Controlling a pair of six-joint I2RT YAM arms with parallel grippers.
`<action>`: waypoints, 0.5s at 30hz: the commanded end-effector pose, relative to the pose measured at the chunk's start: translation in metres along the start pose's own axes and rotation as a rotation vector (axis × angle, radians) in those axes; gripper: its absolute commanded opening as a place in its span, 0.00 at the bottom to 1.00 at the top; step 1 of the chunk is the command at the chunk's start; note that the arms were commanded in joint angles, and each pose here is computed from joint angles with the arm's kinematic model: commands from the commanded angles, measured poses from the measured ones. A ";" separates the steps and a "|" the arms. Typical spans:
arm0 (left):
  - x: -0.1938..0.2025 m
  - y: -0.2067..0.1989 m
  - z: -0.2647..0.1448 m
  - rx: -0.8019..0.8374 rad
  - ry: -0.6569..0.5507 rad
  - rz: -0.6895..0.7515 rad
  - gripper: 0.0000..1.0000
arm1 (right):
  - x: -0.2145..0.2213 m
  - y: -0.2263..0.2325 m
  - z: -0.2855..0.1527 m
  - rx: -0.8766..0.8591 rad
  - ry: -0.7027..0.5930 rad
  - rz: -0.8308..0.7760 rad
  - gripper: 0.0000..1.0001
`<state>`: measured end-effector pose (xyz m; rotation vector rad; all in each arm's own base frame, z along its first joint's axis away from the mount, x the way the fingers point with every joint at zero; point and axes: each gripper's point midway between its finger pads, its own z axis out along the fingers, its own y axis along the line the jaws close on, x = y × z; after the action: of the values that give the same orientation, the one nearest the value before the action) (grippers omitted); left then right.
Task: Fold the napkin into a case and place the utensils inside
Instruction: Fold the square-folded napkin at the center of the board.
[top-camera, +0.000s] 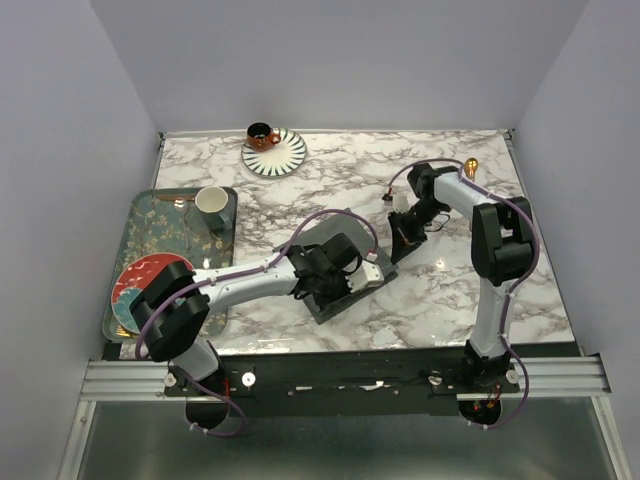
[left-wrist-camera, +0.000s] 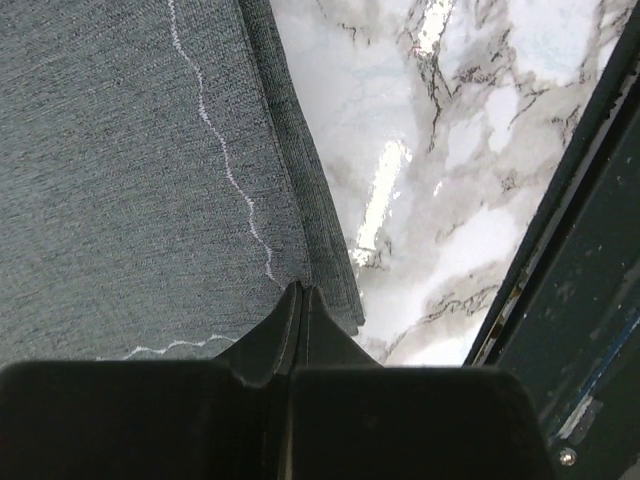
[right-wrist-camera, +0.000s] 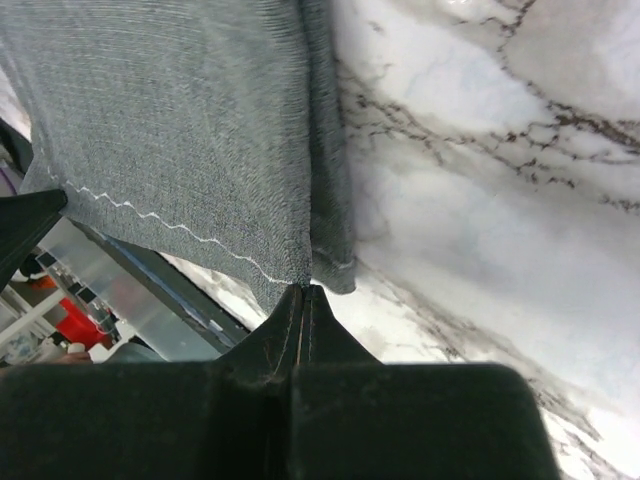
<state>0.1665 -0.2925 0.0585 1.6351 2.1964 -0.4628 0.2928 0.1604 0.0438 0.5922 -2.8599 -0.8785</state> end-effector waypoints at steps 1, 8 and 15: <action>0.000 -0.004 -0.017 0.005 -0.001 0.026 0.00 | 0.004 0.017 -0.014 -0.039 -0.029 -0.023 0.03; 0.010 -0.006 -0.001 0.026 0.034 0.020 0.00 | 0.016 0.000 0.012 -0.038 0.018 0.024 0.03; 0.019 -0.003 0.014 0.027 0.074 0.010 0.23 | 0.009 -0.011 0.021 -0.016 0.020 0.037 0.13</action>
<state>0.1627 -0.2861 0.0510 1.6708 2.2191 -0.4458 0.2747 0.1603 0.0318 0.5568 -2.8129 -0.9022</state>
